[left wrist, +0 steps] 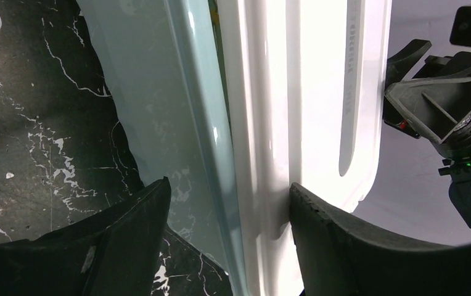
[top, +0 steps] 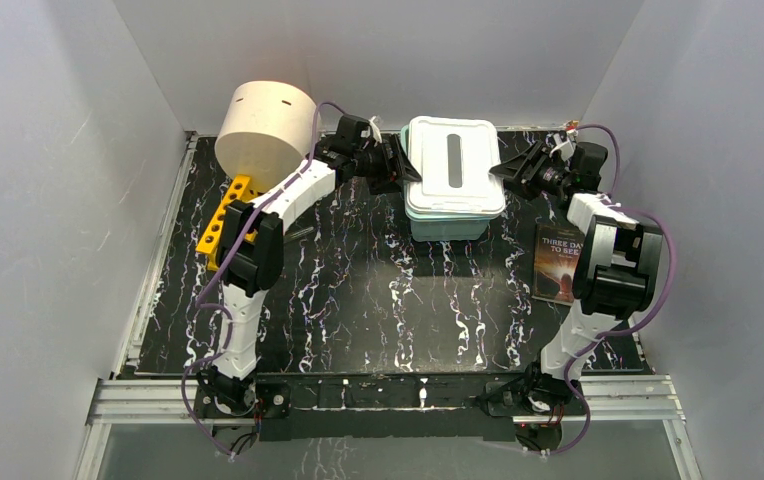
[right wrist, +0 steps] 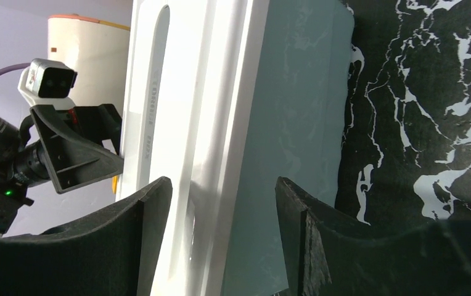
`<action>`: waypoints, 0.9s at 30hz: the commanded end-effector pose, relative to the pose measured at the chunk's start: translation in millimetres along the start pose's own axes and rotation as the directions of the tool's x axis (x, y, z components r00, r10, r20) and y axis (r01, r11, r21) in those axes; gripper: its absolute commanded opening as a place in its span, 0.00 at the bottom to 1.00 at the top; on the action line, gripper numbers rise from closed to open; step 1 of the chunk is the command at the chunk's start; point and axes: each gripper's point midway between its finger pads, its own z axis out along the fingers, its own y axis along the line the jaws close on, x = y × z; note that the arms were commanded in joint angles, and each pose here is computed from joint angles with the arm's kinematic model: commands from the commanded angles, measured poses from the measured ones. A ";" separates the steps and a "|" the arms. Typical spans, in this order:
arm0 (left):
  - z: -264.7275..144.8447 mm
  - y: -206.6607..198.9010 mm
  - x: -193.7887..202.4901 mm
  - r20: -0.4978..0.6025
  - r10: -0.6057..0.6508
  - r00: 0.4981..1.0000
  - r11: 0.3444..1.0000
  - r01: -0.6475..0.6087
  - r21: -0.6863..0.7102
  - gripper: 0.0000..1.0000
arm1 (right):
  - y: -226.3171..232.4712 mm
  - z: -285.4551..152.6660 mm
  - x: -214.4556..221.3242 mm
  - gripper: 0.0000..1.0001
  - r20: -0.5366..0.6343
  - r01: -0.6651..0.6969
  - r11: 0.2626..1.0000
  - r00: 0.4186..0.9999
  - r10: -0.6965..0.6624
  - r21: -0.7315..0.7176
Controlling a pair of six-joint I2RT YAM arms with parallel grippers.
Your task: Organize the chemistry lab equipment
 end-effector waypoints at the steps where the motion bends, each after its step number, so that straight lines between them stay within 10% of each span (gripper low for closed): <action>1: -20.3 2.7 10.2 -0.014 0.016 1.000 0.998 -0.017 -0.060 0.66 | 19.8 -10.6 -18.3 0.70 0.075 0.066 0.997 0.995 -0.068 0.029; 27: -25.4 -18.7 23.9 -0.052 -0.006 0.999 1.000 0.007 0.005 0.66 | 7.7 -9.9 4.0 0.70 0.012 0.097 0.994 0.995 -0.098 0.049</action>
